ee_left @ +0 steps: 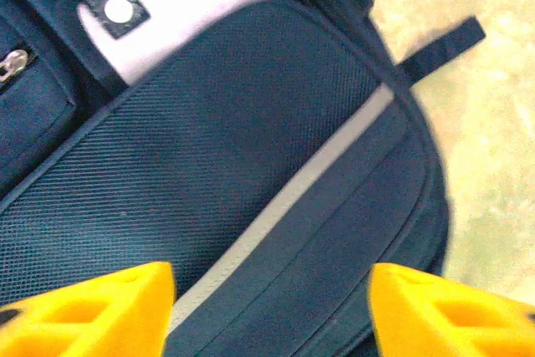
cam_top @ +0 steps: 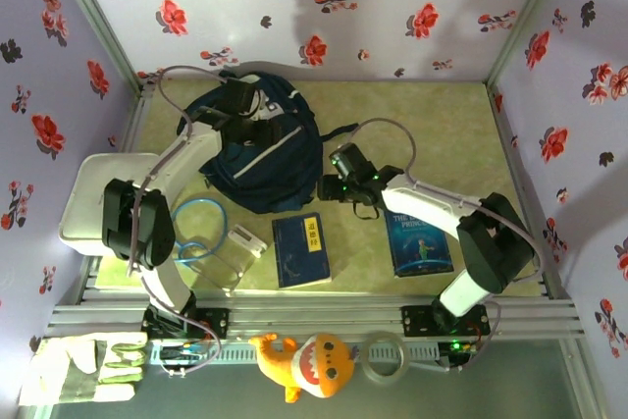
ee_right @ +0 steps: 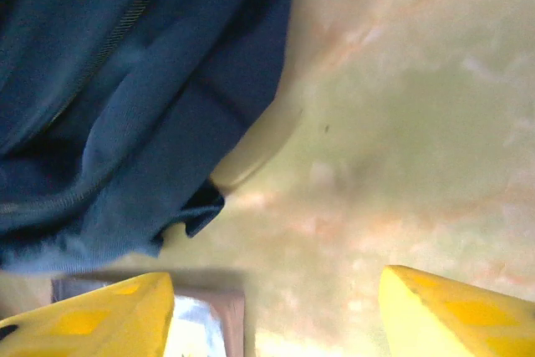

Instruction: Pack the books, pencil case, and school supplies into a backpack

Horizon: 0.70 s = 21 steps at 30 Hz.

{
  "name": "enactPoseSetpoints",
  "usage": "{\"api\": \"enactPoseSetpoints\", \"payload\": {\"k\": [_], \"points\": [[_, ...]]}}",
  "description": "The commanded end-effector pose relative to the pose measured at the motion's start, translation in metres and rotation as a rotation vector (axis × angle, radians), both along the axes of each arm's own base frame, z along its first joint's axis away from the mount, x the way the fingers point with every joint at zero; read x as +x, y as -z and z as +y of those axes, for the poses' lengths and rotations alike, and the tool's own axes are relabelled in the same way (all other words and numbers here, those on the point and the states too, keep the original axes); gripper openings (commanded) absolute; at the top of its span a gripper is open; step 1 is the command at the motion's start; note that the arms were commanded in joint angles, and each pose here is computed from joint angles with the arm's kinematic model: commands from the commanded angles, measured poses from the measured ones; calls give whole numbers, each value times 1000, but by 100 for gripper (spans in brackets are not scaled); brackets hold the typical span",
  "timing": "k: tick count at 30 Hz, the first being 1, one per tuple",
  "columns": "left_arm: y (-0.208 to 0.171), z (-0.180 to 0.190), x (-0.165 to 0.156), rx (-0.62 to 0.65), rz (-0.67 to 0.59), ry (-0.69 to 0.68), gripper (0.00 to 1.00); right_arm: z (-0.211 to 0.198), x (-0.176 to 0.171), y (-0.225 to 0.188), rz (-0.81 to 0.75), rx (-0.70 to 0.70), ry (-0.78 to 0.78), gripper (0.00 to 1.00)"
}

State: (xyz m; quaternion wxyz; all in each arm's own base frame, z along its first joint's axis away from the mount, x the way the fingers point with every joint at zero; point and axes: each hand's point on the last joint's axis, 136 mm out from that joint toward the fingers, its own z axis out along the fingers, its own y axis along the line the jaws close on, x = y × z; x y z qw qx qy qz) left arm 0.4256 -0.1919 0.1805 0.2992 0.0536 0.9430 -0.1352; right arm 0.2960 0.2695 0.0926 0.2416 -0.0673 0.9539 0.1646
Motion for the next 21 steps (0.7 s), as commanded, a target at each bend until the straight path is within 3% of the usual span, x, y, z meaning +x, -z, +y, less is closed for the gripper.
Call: {"api": "enactPoseSetpoints", "payload": {"k": [1, 13, 18, 21], "points": [[-28, 3, 1, -58, -75, -12, 72, -6, -19, 7, 11, -127, -29, 71], [-29, 40, 4, -94, -111, -129, 100, 30, -56, 44, 111, -325, -201, 77], [-32, 43, 3, -84, -125, -118, 100, 28, -59, 58, 153, -363, -197, 78], [-30, 43, 2, -72, -124, -110, 100, 9, -54, 66, 166, -455, -113, 79]]}}
